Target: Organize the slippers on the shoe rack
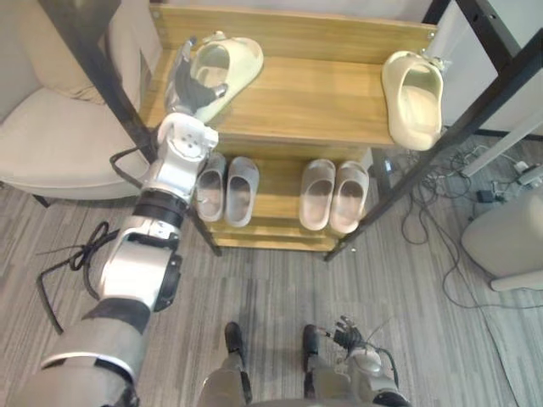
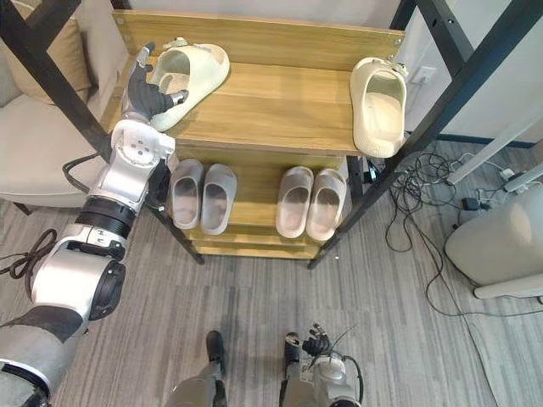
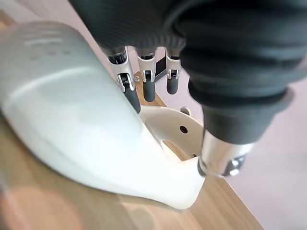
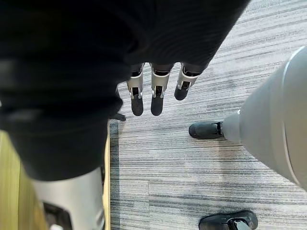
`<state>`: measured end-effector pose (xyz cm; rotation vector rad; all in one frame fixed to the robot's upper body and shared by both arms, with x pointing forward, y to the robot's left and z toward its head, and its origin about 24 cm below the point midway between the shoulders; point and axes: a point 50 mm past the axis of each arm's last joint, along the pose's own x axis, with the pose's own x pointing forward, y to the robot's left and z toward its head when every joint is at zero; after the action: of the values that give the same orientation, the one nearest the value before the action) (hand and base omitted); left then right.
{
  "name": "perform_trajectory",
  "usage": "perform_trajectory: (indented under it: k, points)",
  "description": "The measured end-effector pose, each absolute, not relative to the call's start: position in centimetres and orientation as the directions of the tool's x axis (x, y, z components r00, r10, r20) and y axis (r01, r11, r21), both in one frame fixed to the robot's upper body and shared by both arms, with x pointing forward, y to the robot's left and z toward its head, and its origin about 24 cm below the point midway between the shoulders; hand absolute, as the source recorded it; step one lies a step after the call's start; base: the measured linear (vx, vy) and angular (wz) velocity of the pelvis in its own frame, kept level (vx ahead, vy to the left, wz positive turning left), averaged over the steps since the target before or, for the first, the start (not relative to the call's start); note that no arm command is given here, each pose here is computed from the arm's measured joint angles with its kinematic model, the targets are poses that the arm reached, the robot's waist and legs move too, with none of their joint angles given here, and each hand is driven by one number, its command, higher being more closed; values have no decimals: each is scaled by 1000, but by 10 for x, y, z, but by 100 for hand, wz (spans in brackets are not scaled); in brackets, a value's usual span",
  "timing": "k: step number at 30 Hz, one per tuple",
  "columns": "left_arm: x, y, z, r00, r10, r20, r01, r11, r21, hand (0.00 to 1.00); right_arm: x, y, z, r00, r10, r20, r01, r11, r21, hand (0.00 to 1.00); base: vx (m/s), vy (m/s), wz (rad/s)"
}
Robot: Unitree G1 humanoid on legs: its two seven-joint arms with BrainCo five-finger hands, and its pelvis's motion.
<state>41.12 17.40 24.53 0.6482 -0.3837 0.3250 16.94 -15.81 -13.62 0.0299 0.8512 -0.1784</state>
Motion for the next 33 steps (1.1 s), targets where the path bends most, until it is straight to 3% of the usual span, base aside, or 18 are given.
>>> perform_trajectory:
  k: [33]
  points:
    - [406,190,260,840,238,487,-491,716,497,0,147,-155,-145,610,-122,-783,136,989,-48,0,20,39,-4]
